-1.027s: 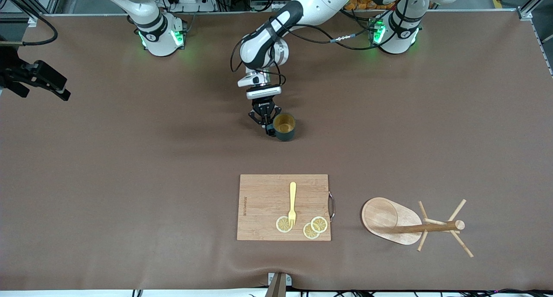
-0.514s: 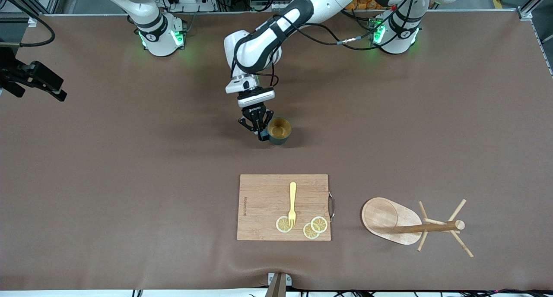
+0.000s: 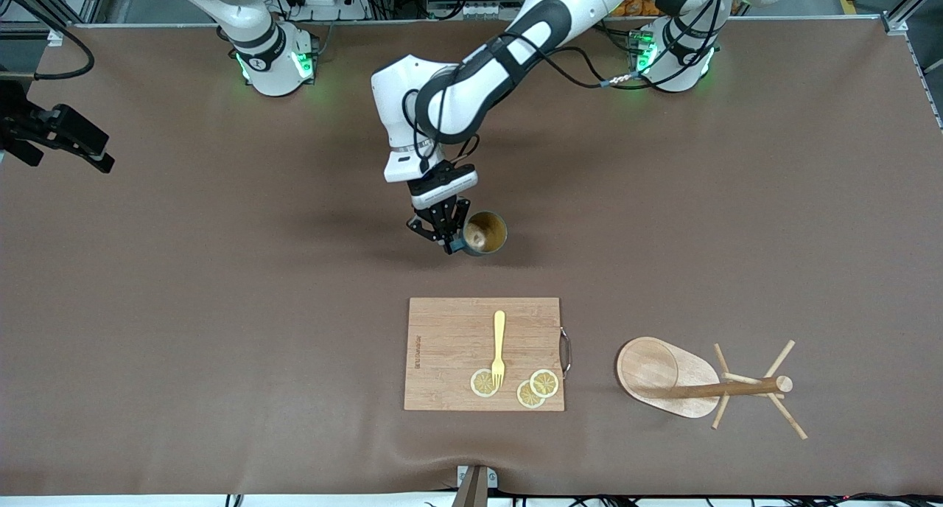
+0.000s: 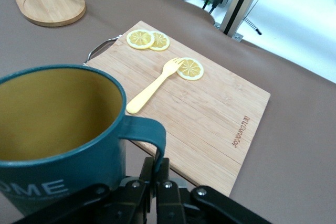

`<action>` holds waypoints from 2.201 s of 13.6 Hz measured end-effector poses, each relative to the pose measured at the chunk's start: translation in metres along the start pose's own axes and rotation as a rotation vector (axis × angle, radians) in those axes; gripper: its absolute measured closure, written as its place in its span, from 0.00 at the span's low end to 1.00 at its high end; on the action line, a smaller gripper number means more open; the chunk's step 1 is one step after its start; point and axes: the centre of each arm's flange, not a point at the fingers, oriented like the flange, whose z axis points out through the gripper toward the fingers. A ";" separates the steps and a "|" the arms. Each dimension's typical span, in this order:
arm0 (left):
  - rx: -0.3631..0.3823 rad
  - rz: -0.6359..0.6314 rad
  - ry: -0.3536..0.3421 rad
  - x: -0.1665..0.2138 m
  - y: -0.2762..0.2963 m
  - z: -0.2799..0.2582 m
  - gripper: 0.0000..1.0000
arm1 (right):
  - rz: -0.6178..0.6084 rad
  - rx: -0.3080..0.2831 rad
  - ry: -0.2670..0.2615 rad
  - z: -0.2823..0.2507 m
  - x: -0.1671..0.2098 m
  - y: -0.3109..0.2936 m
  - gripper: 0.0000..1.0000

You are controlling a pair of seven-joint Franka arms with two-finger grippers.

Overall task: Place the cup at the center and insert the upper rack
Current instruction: 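Lift the mug and carry it toward the wooden mug stand with the left gripper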

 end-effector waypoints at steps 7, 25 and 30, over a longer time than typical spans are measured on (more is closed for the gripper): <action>0.066 0.023 -0.165 0.115 -0.006 0.005 0.95 | -0.003 0.000 -0.003 0.000 -0.001 -0.001 0.00; 0.056 -0.227 -0.463 0.243 -0.030 0.004 0.95 | -0.006 0.000 -0.005 0.000 -0.001 -0.003 0.00; 0.011 -0.374 -0.519 0.299 -0.045 0.014 0.95 | -0.006 0.000 -0.006 0.000 -0.001 -0.003 0.00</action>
